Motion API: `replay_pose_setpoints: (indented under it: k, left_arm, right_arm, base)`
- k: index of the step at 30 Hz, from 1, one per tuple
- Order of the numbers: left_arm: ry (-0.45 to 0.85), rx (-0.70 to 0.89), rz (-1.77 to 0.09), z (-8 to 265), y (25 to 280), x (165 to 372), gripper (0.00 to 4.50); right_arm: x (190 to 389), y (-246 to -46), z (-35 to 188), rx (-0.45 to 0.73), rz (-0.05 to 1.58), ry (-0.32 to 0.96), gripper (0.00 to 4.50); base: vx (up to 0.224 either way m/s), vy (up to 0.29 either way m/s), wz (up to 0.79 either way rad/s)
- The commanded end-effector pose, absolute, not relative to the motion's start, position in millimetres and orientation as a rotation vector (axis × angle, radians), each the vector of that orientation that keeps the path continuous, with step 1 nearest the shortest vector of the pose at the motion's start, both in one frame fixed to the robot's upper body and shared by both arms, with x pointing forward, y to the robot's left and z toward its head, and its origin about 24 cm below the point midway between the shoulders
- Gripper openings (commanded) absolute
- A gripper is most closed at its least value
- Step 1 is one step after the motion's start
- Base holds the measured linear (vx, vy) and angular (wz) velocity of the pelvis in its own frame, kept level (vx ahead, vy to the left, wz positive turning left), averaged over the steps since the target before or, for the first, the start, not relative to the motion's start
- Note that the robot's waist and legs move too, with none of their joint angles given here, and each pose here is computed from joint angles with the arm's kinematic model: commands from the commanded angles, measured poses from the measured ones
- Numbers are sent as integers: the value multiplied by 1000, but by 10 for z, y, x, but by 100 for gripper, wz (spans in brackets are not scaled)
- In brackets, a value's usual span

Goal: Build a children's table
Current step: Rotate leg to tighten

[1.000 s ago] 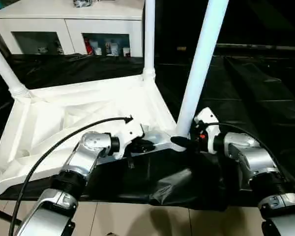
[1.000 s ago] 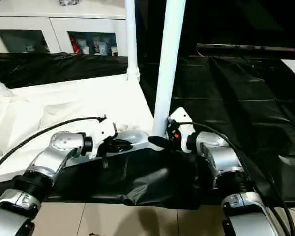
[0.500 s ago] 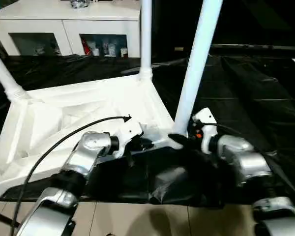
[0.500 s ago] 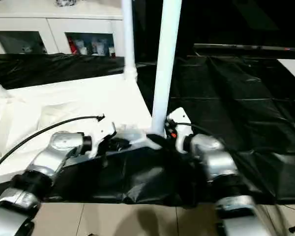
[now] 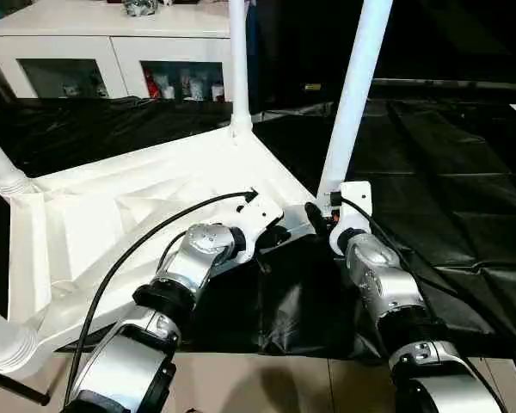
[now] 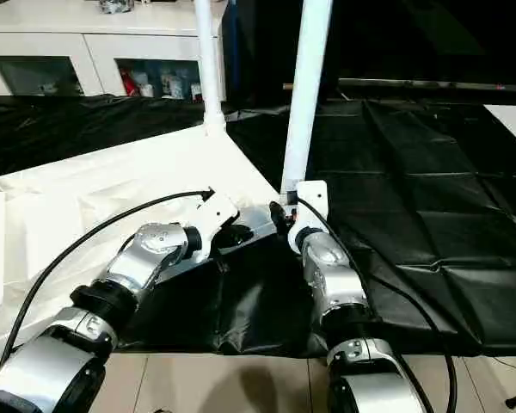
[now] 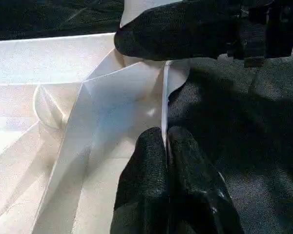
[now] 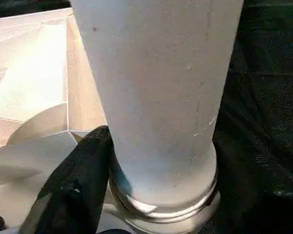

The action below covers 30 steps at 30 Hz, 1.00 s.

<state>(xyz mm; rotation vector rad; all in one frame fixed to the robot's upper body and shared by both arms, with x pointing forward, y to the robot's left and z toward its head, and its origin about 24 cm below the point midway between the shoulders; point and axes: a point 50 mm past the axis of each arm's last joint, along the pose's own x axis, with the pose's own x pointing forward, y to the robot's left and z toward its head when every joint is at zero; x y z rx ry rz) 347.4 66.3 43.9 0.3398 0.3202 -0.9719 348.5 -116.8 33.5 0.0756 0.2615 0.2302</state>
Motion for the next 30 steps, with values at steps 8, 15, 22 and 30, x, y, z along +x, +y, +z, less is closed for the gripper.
replay_pose_setpoints:
  k: [8, 15, 22, 30]
  left_arm:
    - [318, 365, -1046, 443, 806, 3448, 0]
    - [309, 359, -1202, 482, 1069, 3337, 0]
    - [332, 342, -1275, 487, 1175, 3252, 0]
    - [327, 327, -1287, 503, 1159, 3231, 0]
  right_arm:
    - [3455, -1203, 429, 41, 484, 229, 426]
    - [3403, -1620, 704, -43, 815, 251, 441]
    - [3372, -1752, 841, -108, 988, 276, 441]
    - [3363, -1703, 837, -126, 1086, 310, 400]
  base:
    - [0, 0, 0]
    - [0, 0, 0]
    - [0, 0, 0]
    - [0, 0, 0]
